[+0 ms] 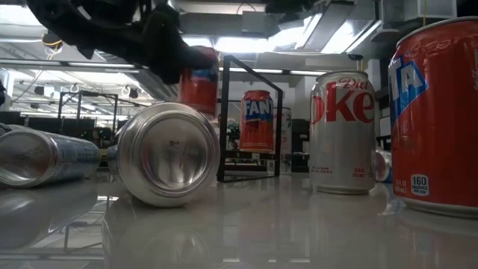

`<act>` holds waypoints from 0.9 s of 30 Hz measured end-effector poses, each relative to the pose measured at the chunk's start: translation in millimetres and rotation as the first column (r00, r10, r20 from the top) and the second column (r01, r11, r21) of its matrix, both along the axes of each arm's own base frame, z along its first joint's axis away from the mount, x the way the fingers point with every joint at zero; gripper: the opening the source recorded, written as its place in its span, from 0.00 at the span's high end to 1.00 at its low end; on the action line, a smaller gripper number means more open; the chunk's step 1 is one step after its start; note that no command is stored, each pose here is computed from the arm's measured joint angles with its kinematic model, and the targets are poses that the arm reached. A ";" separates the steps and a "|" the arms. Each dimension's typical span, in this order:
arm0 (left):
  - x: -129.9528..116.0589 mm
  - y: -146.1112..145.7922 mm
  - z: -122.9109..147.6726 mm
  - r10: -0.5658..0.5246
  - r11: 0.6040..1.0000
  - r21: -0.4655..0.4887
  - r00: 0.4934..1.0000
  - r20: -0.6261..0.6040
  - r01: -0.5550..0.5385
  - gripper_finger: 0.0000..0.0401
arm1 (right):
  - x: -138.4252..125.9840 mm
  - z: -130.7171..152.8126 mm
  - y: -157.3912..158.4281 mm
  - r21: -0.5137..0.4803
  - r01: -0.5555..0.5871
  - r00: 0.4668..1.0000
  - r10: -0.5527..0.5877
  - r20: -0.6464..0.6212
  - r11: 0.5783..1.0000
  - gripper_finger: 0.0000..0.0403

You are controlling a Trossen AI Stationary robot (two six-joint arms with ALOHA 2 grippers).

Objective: Pick and place cans onto a shelf
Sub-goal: Put the middle right red soda can on the shelf aligned with the other red soda can

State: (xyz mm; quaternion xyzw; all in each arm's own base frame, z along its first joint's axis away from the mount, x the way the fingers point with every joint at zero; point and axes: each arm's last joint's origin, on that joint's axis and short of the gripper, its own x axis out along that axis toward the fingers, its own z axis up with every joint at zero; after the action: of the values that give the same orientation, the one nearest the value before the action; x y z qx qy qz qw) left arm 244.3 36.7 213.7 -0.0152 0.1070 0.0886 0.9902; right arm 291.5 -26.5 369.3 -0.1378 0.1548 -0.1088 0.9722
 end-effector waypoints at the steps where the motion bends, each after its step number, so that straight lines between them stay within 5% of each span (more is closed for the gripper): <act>1: 2.6 0.0 -2.6 -0.006 1.000 -0.001 1.000 0.001 0.006 0.29 | 0.5 -0.5 0.3 0.004 -0.014 1.000 0.014 -0.002 1.000 0.07; 13: 20.4 3.1 -35.0 0.006 1.000 -0.008 0.997 -0.078 -0.006 0.28 | 9.3 -9.8 1.3 0.023 -0.065 0.997 0.065 -0.032 0.998 0.07; 27: 21.1 3.4 -37.4 0.008 1.000 -0.008 0.996 -0.088 -0.009 0.21 | 20.0 -26.7 0.5 0.033 -0.062 0.991 0.065 -0.113 0.998 0.07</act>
State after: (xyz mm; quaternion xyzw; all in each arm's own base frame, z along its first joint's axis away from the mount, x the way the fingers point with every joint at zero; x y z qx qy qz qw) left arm 265.4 40.1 176.3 -0.0159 0.1508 0.0929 0.9841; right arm 311.6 -26.0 342.6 -0.1343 0.2073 -0.0674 0.9667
